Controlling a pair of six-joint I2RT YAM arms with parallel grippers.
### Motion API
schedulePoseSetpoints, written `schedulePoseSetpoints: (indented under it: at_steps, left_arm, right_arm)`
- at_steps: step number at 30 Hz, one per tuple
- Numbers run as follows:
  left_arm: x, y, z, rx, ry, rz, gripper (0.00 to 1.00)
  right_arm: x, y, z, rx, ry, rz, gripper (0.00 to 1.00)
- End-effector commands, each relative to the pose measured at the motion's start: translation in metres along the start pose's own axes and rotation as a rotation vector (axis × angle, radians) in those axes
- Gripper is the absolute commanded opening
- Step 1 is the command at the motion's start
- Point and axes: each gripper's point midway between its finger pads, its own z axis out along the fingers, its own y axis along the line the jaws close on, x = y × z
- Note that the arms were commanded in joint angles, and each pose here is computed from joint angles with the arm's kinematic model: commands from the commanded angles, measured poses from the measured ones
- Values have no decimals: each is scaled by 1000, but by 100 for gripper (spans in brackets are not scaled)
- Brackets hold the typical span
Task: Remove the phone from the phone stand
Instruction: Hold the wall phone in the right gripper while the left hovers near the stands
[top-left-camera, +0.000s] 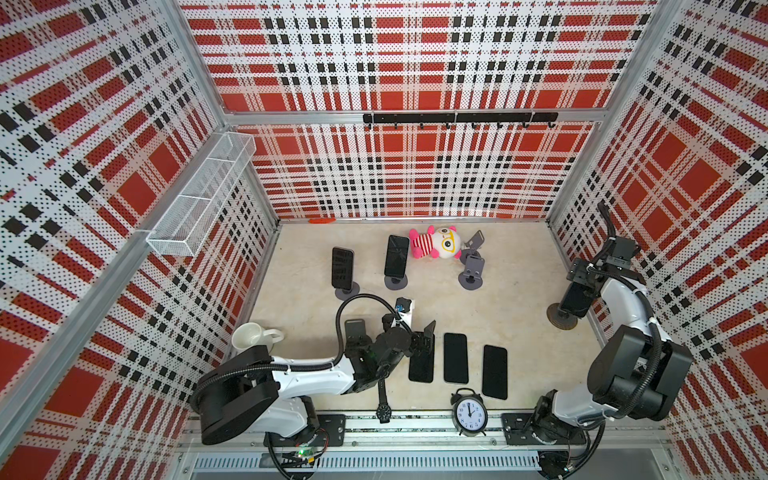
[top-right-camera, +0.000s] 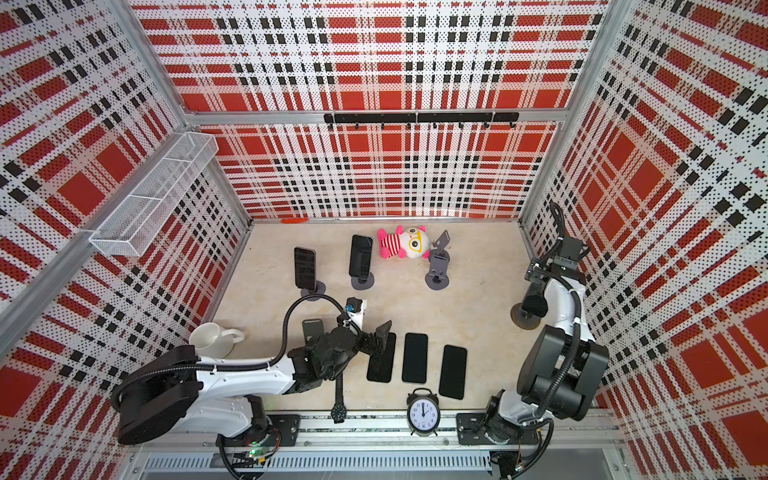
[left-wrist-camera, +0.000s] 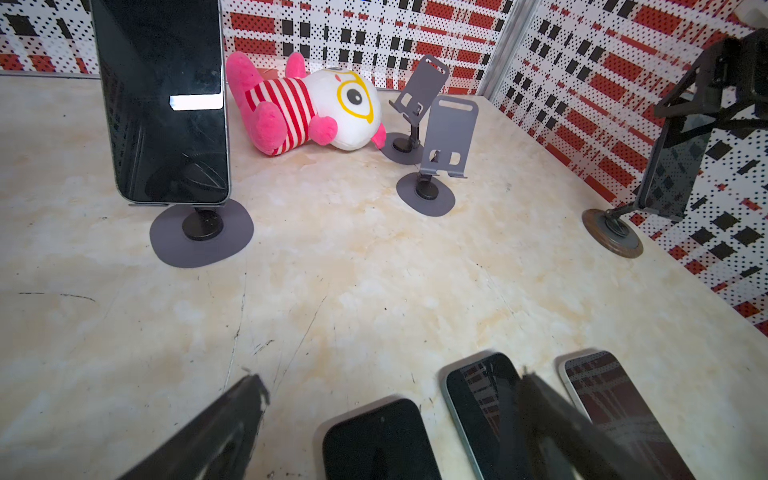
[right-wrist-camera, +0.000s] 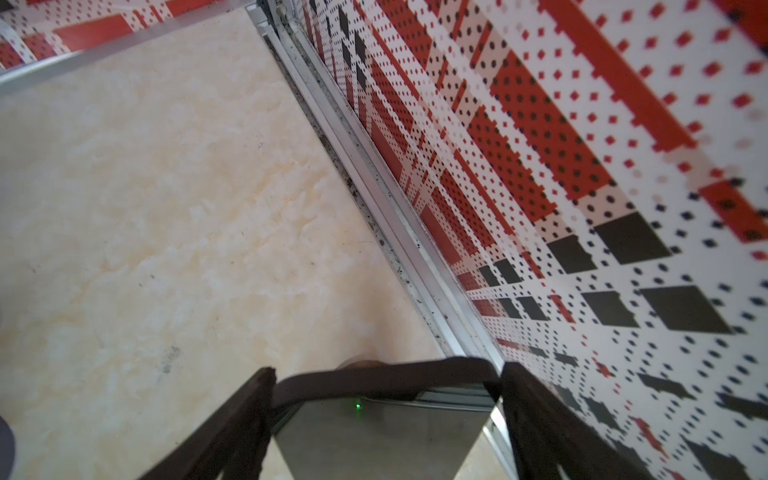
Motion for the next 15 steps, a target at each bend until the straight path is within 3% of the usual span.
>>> schedulePoseSetpoints:
  at_steps: [1, 15]
  left_arm:
    - [-4, -3, 2, -2, -7, -7, 98]
    - [-5, 3, 3, -40, -10, 21, 98]
  right_arm:
    - [-11, -1, 0, -16, -18, 2, 82]
    - [-6, 2, 4, -32, -10, -9, 74]
